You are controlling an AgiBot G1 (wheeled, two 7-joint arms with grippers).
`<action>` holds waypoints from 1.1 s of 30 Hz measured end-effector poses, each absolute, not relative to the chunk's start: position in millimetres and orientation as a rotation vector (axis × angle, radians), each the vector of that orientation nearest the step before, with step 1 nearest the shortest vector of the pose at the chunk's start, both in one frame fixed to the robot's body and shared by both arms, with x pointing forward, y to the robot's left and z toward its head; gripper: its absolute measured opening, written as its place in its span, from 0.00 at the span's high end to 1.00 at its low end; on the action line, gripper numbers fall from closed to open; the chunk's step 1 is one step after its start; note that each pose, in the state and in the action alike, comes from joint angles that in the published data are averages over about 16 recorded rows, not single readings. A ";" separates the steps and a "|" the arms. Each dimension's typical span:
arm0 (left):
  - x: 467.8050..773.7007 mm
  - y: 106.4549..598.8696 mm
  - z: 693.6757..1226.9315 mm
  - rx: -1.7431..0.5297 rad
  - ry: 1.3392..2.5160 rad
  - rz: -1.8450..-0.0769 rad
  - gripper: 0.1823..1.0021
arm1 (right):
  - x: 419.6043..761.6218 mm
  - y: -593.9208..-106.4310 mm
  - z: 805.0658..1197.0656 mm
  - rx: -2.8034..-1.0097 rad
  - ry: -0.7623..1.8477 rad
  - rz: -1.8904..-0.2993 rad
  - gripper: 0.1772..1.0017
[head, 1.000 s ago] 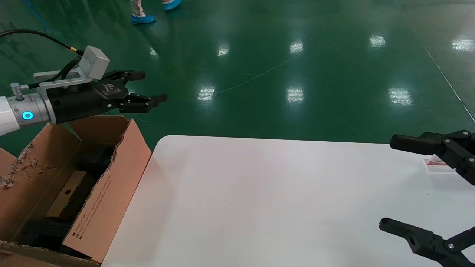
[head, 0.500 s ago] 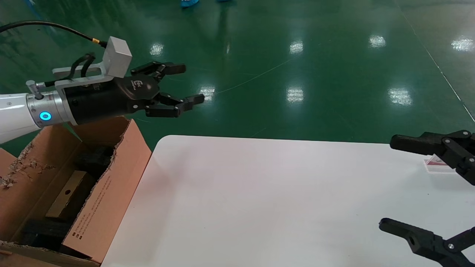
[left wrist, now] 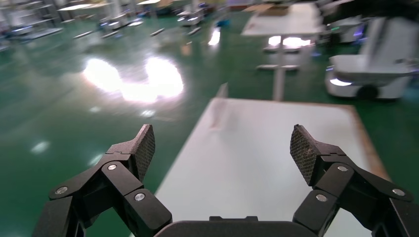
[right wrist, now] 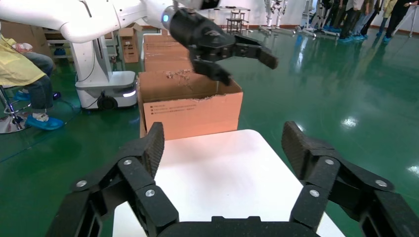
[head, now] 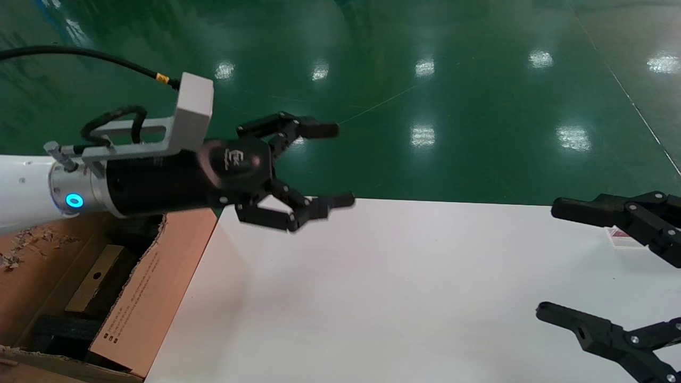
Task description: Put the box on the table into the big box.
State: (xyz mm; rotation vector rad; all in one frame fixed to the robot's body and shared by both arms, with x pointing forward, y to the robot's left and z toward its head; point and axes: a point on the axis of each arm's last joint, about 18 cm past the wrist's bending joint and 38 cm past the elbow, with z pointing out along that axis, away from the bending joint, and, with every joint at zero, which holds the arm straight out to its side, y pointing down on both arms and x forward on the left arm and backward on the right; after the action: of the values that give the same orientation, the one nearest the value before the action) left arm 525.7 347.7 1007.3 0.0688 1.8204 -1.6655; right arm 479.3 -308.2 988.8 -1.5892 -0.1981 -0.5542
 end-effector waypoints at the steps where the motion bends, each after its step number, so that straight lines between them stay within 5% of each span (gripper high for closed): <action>1: 520.6 342.0 1005.9 0.092 1.831 -1.681 0.00 | 479.3 -308.2 988.8 -1.589 -0.198 -0.554 0.11; 12: 473.6 298.6 991.6 0.289 1.927 -1.800 0.00 | 479.3 -308.3 988.8 -1.589 -0.198 -0.554 0.36; 23: 467.2 294.2 989.8 0.313 1.937 -1.814 0.00 | 479.3 -308.3 988.8 -1.589 -0.198 -0.554 0.59; 33: 472.0 297.6 991.2 0.292 1.930 -1.805 0.00 | 479.3 -308.3 988.8 -1.589 -0.198 -0.554 0.53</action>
State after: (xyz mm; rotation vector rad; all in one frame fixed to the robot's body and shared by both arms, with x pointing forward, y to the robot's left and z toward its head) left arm 472.0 297.6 991.2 0.2924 1.9298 -1.8049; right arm 479.3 -308.3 988.8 -1.5889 -0.1976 -0.5543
